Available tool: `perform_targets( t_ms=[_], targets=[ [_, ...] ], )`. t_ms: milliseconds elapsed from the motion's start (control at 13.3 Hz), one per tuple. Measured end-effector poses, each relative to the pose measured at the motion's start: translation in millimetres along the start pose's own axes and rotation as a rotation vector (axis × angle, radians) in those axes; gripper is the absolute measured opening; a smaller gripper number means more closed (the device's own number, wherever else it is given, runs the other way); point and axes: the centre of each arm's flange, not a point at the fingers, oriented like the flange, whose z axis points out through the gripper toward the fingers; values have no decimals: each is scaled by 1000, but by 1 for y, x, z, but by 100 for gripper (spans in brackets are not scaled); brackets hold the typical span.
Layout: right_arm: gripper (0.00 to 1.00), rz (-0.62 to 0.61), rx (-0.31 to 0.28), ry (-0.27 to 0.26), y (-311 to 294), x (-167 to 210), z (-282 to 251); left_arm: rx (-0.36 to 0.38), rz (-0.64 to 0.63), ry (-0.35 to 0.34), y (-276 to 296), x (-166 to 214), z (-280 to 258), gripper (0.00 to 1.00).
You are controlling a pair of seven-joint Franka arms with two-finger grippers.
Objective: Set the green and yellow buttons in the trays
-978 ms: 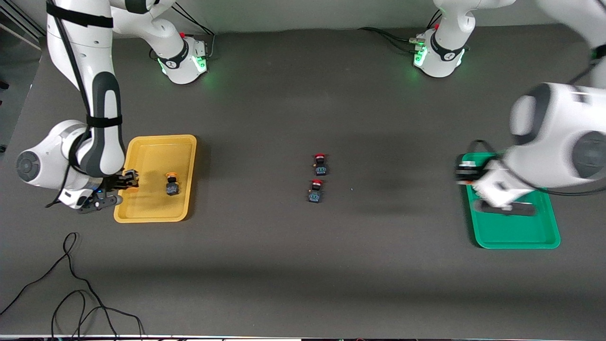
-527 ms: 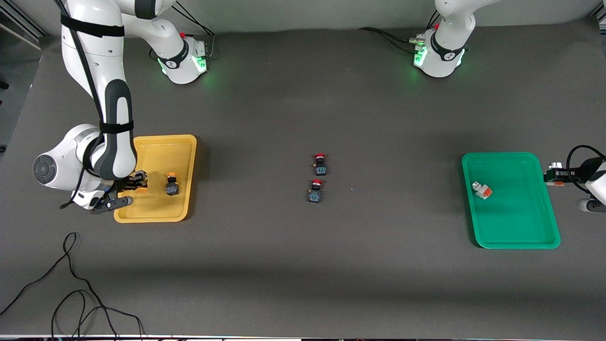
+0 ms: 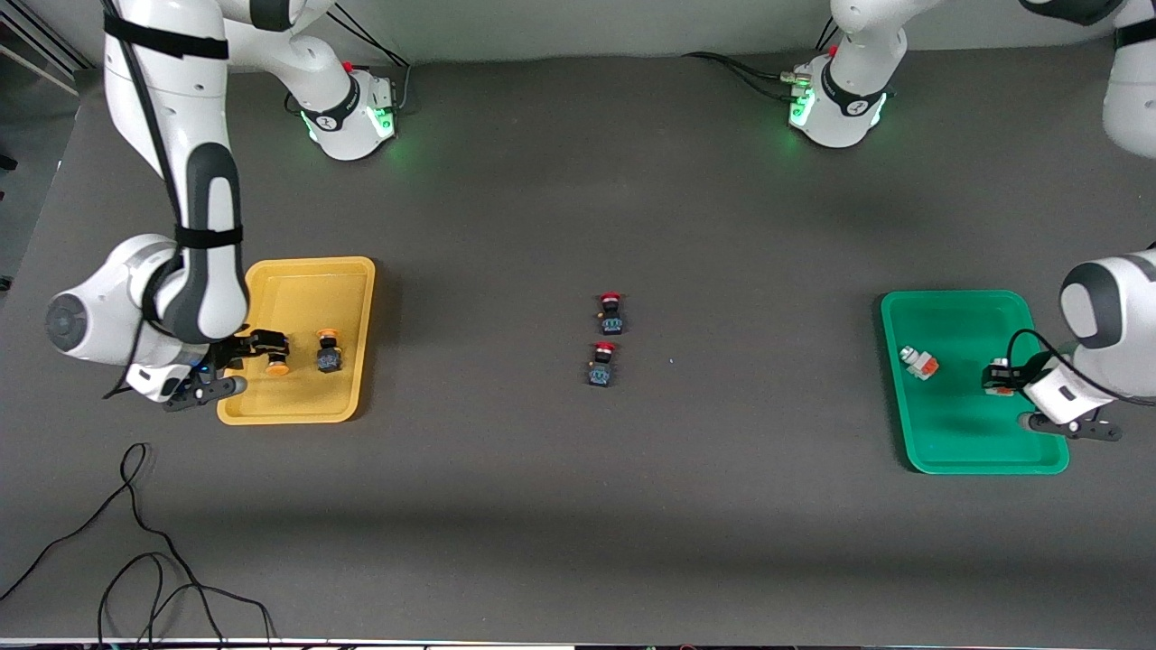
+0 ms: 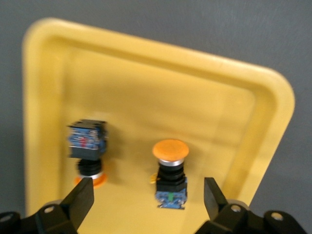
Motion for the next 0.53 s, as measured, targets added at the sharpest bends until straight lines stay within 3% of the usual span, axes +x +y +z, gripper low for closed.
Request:
perform_targets(
  t_ms=[150,451,527],
  targets=[
    [100,32,59,14,-2,6,-58,-1,-4,4,-2,0,5,47],
    [100,93,113,26,2,-3,-171,13,-15,30,-12,5,-14,93],
    [100,97,118,23,1,-10,-203,16,-20,22,-15,7,-31,100]
  ],
)
